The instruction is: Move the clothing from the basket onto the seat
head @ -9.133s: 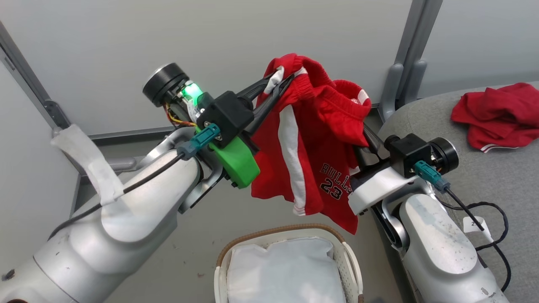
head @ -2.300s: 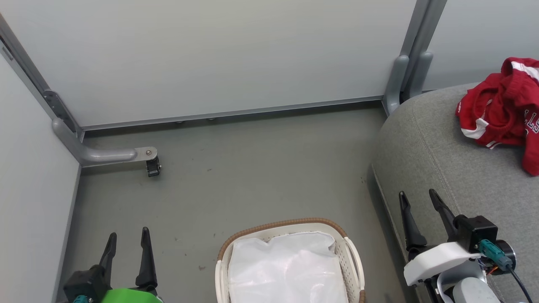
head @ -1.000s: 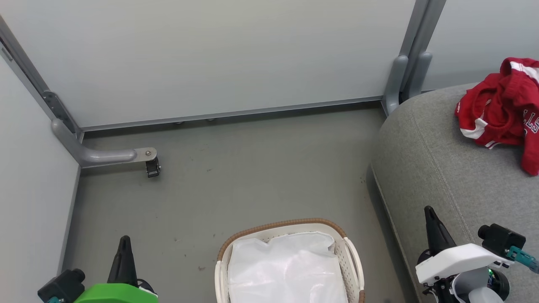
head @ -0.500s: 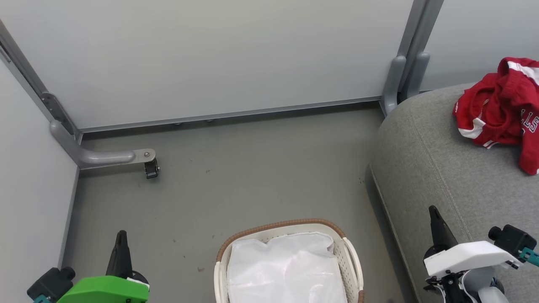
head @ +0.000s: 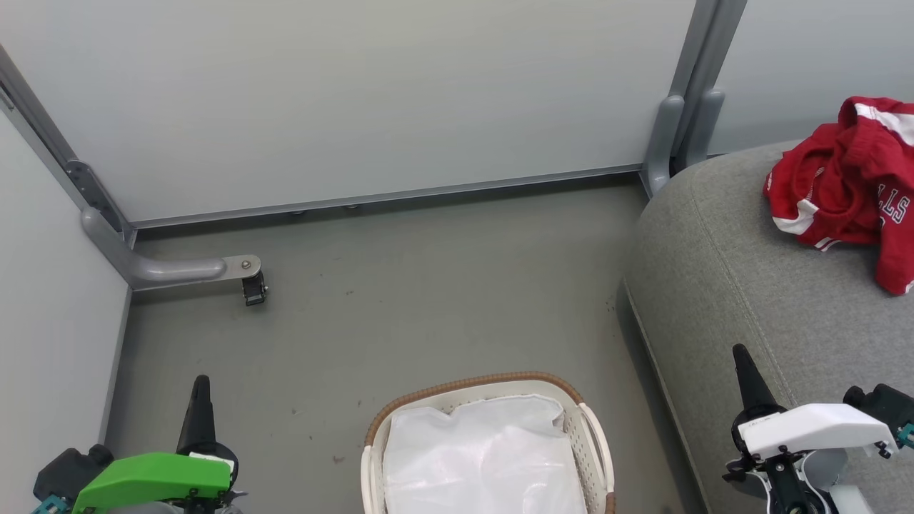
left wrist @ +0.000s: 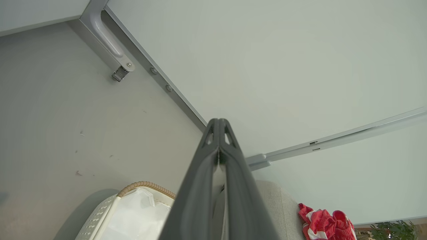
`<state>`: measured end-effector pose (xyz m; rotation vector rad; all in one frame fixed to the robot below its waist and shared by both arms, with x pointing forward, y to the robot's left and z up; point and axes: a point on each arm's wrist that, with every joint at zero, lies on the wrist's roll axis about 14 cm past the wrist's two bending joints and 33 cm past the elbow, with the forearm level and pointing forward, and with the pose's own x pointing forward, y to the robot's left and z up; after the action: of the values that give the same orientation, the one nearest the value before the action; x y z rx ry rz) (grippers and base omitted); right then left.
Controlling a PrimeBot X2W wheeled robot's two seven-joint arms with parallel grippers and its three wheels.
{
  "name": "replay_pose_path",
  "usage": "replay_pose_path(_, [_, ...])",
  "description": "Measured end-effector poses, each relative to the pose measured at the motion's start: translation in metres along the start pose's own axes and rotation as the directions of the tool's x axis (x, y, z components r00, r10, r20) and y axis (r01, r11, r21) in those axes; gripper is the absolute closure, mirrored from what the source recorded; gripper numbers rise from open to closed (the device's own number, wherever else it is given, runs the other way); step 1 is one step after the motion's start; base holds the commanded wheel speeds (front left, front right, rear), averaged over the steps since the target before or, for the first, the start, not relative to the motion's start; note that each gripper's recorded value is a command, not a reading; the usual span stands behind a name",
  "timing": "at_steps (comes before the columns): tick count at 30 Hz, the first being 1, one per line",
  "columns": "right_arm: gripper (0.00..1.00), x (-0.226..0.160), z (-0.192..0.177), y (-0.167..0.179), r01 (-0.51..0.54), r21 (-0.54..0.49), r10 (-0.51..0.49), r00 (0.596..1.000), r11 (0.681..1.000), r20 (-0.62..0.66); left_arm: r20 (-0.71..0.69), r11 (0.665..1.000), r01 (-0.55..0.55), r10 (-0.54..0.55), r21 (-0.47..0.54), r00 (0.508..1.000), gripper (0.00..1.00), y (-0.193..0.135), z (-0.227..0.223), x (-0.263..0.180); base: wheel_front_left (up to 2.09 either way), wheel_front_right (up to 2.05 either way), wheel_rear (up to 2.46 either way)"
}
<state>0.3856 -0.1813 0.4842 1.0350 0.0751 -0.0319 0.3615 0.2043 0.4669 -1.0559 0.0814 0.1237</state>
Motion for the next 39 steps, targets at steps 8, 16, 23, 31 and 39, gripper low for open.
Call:
replay_pose_path(8, [1.00, 0.000, 0.004, 0.000, -0.001, 0.082, 0.001, 1.000, 0.997, 0.005, -0.003, 0.997, 0.011, -0.011, -0.082, 1.000, 1.00, -0.004, 0.002, 0.003, 0.00, 0.00, 0.00])
replay_pose_path(16, [1.00, 0.001, 0.008, 0.002, -0.009, 0.157, 0.008, 1.000, 0.987, 0.010, -0.004, 0.988, 0.027, -0.028, -0.152, 1.000, 1.00, -0.010, 0.004, 0.006, 0.00, 0.00, 0.00])
replay_pose_path(23, [1.00, 0.001, 0.010, 0.003, -0.015, 0.219, 0.012, 1.000, 0.976, 0.015, -0.004, 0.977, 0.038, -0.040, -0.212, 0.999, 1.00, -0.014, 0.006, 0.008, 0.00, 0.00, 0.00])
replay_pose_path(31, [1.00, 0.000, 0.013, 0.004, -0.022, 0.285, 0.017, 1.000, 0.958, 0.017, -0.003, 0.960, 0.053, -0.056, -0.274, 0.998, 1.00, -0.019, 0.007, 0.011, 0.00, 0.00, 0.00])
replay_pose_path(39, [1.00, 0.000, 0.016, 0.005, -0.030, 0.344, 0.024, 0.999, 0.938, 0.022, -0.005, 0.941, 0.065, -0.070, -0.332, 0.998, 1.00, -0.023, 0.009, 0.012, 0.00, 0.00, 0.00])
